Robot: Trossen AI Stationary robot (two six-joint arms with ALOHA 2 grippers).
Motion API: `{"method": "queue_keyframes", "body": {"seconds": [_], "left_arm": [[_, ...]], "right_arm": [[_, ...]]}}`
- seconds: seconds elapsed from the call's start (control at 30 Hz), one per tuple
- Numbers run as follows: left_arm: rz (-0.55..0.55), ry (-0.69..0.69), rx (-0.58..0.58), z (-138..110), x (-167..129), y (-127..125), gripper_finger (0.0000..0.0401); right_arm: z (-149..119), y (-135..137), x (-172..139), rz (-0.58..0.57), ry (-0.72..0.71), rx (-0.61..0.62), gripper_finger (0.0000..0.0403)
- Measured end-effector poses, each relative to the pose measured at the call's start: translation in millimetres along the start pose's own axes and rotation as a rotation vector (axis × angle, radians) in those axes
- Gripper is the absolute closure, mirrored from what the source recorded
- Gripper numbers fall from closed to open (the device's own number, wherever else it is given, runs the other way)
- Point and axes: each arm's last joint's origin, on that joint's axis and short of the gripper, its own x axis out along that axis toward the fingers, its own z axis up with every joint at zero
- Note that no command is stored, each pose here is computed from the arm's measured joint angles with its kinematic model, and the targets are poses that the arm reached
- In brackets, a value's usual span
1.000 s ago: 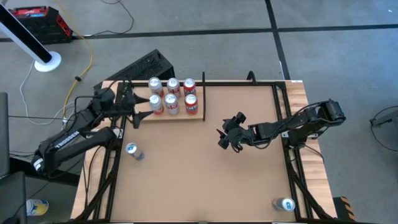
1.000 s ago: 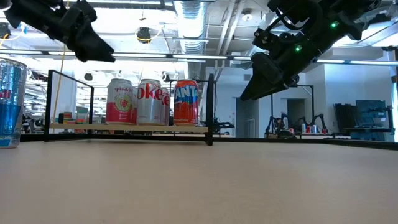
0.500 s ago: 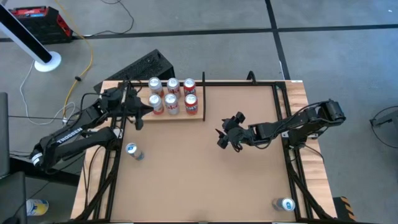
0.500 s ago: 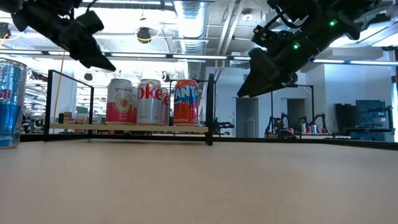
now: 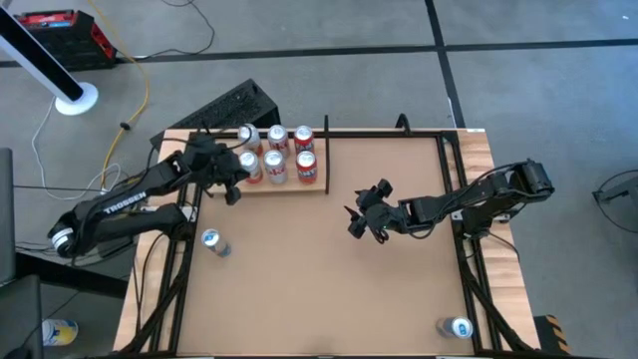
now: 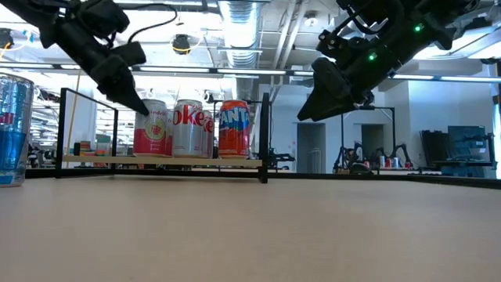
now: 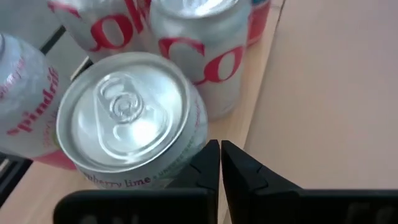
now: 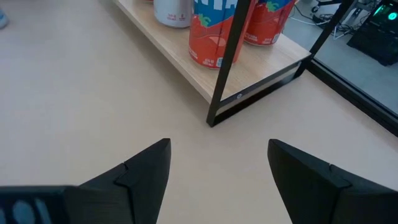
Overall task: Place canned beverage on shelf
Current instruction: Put the white-pink soda can on the shelf aligned with the other white-pink soda can, then put the top blue soda can on the shelf
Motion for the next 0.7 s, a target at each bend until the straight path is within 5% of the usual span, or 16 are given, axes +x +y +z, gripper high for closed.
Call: {"method": "queue_keyframes", "body": {"seconds": [0.53, 0.7], "left_arm": [[0.118, 0.081, -0.025, -3.7, 8.8, 4.9, 0.0401], [0.008, 0.049, -0.031, -2.6, 8.0, 1.5, 0.0401]], "right_arm": [[0.0, 0.0, 0.0, 0.0, 0.0, 0.0, 0.0113], [0.0, 0.0, 0.0, 0.0, 0.0, 0.0, 0.0113]]}}
